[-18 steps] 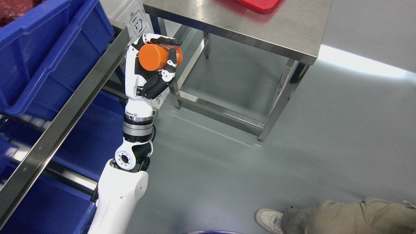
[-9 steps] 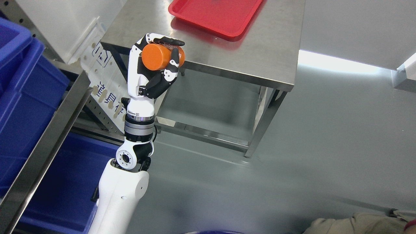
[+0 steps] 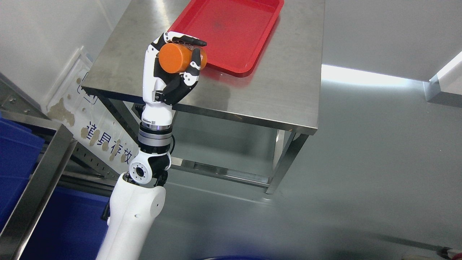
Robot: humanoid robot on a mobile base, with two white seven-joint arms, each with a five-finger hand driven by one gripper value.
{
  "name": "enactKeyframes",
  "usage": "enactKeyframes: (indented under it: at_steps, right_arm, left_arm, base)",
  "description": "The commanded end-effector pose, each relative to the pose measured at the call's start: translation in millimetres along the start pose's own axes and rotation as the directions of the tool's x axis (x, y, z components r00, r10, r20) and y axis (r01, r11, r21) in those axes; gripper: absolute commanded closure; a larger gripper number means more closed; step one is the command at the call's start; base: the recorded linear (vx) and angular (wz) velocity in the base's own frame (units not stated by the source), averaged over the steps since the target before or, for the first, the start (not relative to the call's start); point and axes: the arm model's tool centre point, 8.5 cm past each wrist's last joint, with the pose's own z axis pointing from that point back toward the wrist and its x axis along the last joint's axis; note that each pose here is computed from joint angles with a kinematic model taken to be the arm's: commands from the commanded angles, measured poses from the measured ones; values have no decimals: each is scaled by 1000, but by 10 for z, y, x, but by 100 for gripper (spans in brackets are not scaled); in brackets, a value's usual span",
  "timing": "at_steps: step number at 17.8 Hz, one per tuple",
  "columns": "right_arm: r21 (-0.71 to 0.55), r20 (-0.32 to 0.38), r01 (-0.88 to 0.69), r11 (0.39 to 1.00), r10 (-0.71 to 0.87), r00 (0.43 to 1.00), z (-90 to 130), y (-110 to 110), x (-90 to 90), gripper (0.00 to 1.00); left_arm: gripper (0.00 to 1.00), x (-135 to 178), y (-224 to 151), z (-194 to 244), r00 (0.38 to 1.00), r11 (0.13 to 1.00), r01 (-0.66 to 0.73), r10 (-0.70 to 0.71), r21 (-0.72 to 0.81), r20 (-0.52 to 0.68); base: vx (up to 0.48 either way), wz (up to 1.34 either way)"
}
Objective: Grab orange capacitor from left shelf to right desk
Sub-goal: 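Hold the capacitor in the left hand while turning toward the steel table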
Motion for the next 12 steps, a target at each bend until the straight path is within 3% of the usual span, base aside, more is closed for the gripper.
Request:
enactKeyframes:
  at_steps: [1,12]
  right_arm:
    - [-18,-6,4,1000,-4,1000,-6,-116,-89,0]
    - [-18,-6,4,1000,-4,1000,-6,-116,-89,0]
  left_arm:
    - [97,23,65,-61,1000,1000,18,-18,-11,3]
    - [97,29,26,-133,1000,1000,14,-14,-27,11]
  base:
    - [192,-48]
    - [110,-3]
